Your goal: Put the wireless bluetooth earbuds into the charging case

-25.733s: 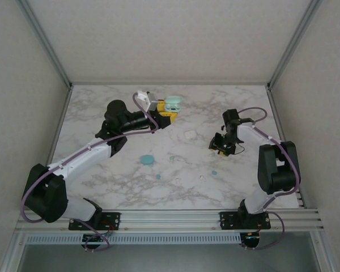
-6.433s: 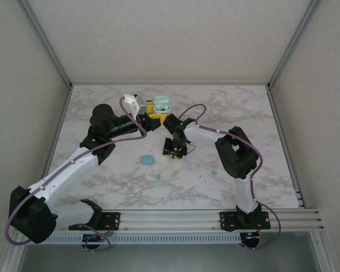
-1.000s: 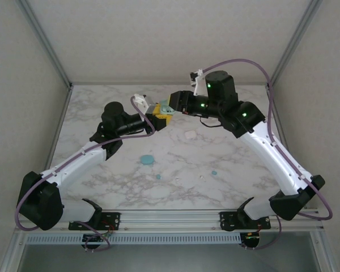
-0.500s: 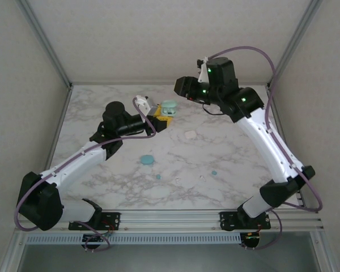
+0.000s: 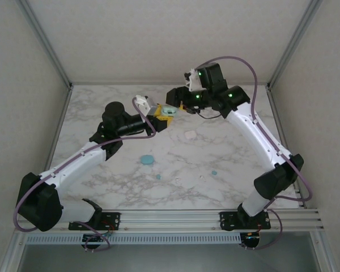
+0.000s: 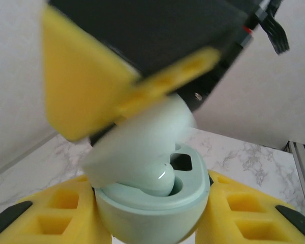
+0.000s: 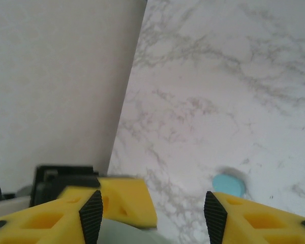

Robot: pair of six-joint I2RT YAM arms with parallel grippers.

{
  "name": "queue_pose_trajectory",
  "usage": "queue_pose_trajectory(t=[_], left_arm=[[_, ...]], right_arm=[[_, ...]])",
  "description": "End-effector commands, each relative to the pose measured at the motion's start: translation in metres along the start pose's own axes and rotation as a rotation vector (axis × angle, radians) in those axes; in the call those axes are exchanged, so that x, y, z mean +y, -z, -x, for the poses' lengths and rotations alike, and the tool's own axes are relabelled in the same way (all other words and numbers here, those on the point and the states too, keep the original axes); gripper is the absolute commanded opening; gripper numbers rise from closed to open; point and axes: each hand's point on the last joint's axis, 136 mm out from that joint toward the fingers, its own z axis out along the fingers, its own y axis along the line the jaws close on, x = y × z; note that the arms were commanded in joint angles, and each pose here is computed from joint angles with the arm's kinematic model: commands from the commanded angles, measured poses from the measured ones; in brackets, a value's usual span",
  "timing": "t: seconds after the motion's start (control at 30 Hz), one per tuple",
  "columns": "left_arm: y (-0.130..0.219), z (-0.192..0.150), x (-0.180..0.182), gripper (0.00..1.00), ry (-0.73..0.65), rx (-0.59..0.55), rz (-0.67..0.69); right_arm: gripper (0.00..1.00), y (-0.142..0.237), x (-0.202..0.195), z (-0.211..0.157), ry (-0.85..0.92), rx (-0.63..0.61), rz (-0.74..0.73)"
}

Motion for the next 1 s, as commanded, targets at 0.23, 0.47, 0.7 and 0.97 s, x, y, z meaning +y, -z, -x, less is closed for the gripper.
queue_pose_trajectory(t=[0.23,0.47,0.7,0.97], left_arm=[[-0.003,0.042,-0.005,0.31,-0.039,-0.108,-0.026],[-0.005,0.049,-0.011,0.32,-0.023,-0.134,-0.074],[-0.006,0.050,-0.010,0.32,-0.024,-0.134,-0.070],[-0.007,0.047,-0.007,0.32,-0.024,-0.123,-0.055]], right_arm=[[0.64,0.031,0.034,-0.011,-0.058,0.022,0.310],[0.62,0.029,0.035,-0.013,-0.129,0.078,0.436],[0.54,0.027,0.039,-0.014,-0.152,0.102,0.493],[0.34,0.026,0.035,-0.019,-0.162,0.112,0.482]])
